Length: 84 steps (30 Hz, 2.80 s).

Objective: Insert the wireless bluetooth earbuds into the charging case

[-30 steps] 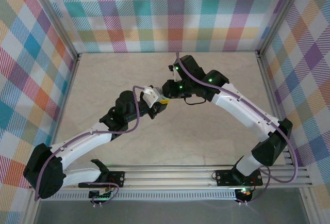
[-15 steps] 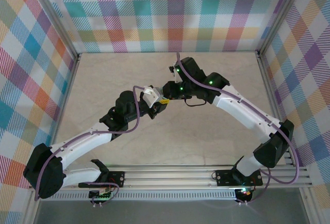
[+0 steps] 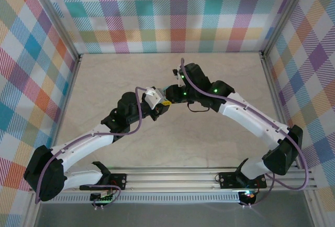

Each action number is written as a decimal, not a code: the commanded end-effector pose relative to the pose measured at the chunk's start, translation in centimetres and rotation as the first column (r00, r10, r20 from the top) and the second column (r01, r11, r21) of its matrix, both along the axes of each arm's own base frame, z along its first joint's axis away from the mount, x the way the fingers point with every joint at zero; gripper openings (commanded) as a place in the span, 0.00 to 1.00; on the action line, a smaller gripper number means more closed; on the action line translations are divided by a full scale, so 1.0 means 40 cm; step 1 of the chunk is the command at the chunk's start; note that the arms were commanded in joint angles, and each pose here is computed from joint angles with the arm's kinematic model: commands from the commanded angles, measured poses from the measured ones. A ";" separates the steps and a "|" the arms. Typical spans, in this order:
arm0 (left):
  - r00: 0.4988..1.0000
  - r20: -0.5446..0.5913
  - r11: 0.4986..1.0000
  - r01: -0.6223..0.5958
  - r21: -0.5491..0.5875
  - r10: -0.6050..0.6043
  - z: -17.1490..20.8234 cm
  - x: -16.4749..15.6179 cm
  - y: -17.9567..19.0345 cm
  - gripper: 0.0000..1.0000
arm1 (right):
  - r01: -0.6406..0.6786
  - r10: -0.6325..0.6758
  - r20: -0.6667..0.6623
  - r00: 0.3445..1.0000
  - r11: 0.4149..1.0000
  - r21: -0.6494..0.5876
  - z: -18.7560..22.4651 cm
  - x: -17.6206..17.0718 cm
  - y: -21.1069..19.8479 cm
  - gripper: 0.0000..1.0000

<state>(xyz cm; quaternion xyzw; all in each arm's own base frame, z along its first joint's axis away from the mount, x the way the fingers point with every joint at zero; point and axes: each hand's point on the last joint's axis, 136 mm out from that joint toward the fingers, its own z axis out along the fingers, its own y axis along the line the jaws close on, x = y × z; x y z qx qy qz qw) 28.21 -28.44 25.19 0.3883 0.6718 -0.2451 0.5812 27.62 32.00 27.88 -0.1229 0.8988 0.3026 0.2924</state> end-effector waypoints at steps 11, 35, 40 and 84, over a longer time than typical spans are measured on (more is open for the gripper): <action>0.998 0.055 0.999 0.016 -0.052 -0.013 0.070 0.005 -0.024 0.01 | -0.028 0.028 0.045 0.999 1.000 0.007 0.024 -0.022 0.004 0.32; 0.998 0.055 0.998 0.019 -0.057 -0.016 0.075 -0.002 -0.020 0.01 | 0.010 -0.010 -0.006 1.000 1.000 -0.022 0.012 -0.019 -0.008 0.36; 0.998 0.055 0.998 0.023 -0.059 -0.019 0.076 -0.004 -0.020 0.01 | 0.000 0.000 -0.006 1.000 1.000 -0.020 0.009 -0.014 0.004 0.36; 0.999 0.038 0.996 0.020 -0.085 -0.017 0.085 0.002 -0.027 0.01 | 0.003 0.002 0.151 0.989 0.999 -0.034 -0.007 0.025 0.004 0.15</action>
